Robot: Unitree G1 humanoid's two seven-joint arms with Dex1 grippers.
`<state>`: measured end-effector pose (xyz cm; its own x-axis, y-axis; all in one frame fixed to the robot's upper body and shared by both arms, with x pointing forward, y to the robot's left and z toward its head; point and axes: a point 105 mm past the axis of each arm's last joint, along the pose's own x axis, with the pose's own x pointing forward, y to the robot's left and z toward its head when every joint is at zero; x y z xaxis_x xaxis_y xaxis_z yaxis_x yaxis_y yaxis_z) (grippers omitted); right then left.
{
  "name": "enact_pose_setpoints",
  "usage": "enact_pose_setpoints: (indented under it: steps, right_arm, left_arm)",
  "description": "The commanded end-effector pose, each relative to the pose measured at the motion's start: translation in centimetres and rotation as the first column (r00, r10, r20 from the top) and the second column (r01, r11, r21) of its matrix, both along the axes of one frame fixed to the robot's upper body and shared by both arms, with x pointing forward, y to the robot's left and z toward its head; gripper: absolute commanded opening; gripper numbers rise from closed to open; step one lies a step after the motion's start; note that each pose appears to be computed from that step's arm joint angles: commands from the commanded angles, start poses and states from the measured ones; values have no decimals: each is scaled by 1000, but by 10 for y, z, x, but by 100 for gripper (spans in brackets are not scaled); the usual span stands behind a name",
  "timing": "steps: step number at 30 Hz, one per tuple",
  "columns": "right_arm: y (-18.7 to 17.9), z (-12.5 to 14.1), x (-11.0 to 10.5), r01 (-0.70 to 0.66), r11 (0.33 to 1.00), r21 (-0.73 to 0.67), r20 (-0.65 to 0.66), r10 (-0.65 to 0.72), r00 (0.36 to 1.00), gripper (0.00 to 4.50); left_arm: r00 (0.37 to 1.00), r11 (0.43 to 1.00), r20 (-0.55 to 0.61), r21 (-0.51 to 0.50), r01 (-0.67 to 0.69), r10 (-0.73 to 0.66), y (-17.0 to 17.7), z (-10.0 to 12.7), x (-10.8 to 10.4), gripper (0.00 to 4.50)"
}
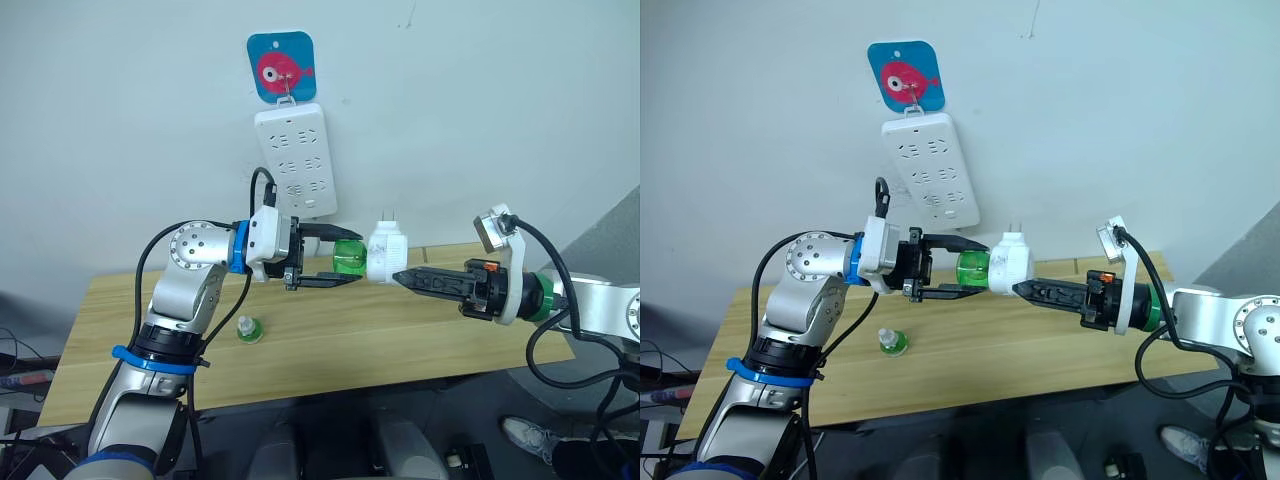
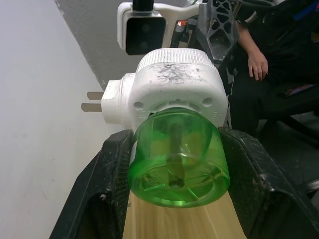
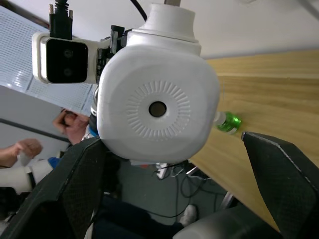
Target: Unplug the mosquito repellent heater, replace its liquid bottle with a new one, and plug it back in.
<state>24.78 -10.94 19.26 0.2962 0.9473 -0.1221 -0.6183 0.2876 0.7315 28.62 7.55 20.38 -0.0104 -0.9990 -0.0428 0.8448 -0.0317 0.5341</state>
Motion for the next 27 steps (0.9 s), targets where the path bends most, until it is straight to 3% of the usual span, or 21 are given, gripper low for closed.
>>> enact_pose_setpoints:
  steps: [1,12,15,18,19,23,27]
  right_arm:
    - [3,14,-1,-44,998,46,29,42,999,450]
    - [24,17,3,-99,991,95,26,97,995,450]
    - [27,17,3,-111,988,109,23,109,994,393]
    - [28,18,2,-123,986,115,21,122,992,305]
    - [29,18,2,-128,985,115,20,126,992,305]
    - [31,19,-3,-156,982,104,36,153,988,305]
    - [32,22,-17,-223,972,74,69,218,974,305]
  left_arm:
    - [999,1000,45,-6,29,-28,-2,6,-6,230]
    - [997,999,65,-19,41,-40,-7,5,-9,230]
    - [997,999,68,-16,48,-46,-8,3,-11,230]
    - [997,999,66,-15,49,-48,-8,2,-11,230]
    - [997,999,65,-11,51,-50,-8,1,-12,230]
    - [992,1000,-123,13,16,-14,-9,-3,-5,230]
    - [877,976,-480,183,117,-15,2,-23,-14,230]
